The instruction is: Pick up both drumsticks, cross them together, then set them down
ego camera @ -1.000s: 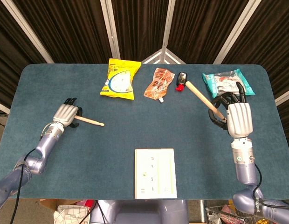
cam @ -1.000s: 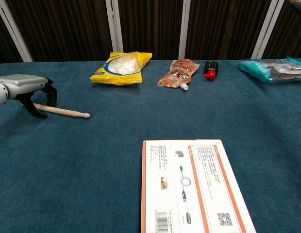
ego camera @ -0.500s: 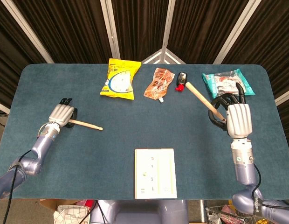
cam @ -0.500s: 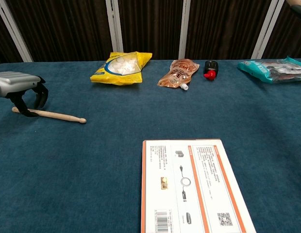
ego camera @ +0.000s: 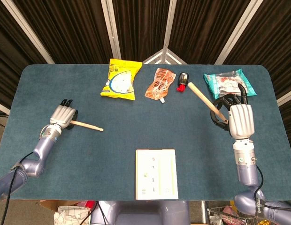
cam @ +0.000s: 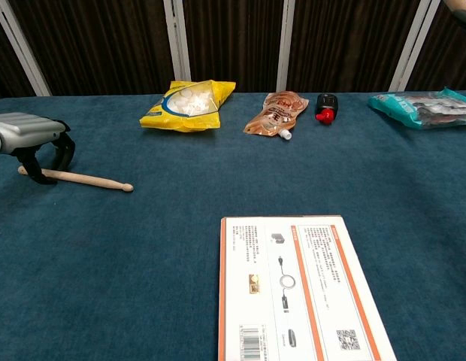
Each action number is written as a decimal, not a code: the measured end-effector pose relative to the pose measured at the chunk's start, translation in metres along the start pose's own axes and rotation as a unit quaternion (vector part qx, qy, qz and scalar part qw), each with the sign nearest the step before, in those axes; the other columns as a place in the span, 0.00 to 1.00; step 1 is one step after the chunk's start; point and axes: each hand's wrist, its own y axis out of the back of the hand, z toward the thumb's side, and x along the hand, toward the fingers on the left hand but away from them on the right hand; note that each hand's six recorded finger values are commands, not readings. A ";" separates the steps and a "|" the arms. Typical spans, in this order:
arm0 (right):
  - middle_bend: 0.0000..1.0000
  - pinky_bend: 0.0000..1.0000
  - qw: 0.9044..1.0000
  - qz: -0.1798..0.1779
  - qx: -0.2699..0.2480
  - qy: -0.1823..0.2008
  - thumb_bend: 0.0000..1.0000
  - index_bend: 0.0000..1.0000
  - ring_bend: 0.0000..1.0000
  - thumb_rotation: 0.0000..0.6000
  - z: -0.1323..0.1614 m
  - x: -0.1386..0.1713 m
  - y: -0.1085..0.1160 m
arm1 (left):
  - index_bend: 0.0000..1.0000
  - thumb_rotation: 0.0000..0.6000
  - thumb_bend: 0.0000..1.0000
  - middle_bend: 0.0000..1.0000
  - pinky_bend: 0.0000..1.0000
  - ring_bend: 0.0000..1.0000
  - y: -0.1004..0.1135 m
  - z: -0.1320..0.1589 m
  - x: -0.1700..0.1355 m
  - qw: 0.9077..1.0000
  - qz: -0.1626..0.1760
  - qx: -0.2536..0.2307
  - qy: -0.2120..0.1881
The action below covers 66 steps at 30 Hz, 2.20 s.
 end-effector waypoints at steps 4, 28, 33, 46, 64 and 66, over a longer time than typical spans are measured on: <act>0.62 0.00 1.000 -0.001 0.000 -0.001 0.49 0.70 0.36 1.00 -0.001 0.000 0.001 | 0.54 1.00 0.40 0.50 0.03 0.07 0.001 0.003 0.000 1.000 0.002 0.002 -0.002; 0.62 0.00 1.000 -0.008 0.000 -0.004 0.49 0.71 0.37 1.00 -0.009 0.001 0.005 | 0.57 1.00 0.44 0.56 0.02 0.09 -0.005 0.010 -0.001 0.998 -0.023 0.059 0.000; 0.62 0.00 1.000 -0.011 -0.001 -0.002 0.49 0.71 0.37 1.00 -0.008 0.000 0.004 | 0.60 1.00 0.46 0.57 0.02 0.09 -0.003 0.012 -0.003 0.998 -0.020 0.066 0.001; 0.62 0.00 1.000 -0.007 0.004 -0.004 0.49 0.71 0.37 1.00 -0.010 0.002 0.004 | 0.63 1.00 0.48 0.59 0.03 0.11 -0.003 0.009 -0.003 0.997 -0.009 0.075 0.015; 0.62 0.00 1.000 -0.010 0.004 0.004 0.49 0.71 0.37 1.00 0.000 -0.004 0.007 | 0.65 1.00 0.49 0.60 0.03 0.12 0.023 0.002 -0.011 0.997 0.065 0.038 0.011; 0.62 0.00 1.000 -0.011 0.005 0.005 0.49 0.71 0.37 1.00 0.002 -0.006 0.008 | 0.65 1.00 0.49 0.60 0.03 0.12 0.030 0.002 -0.014 0.996 0.084 0.027 0.005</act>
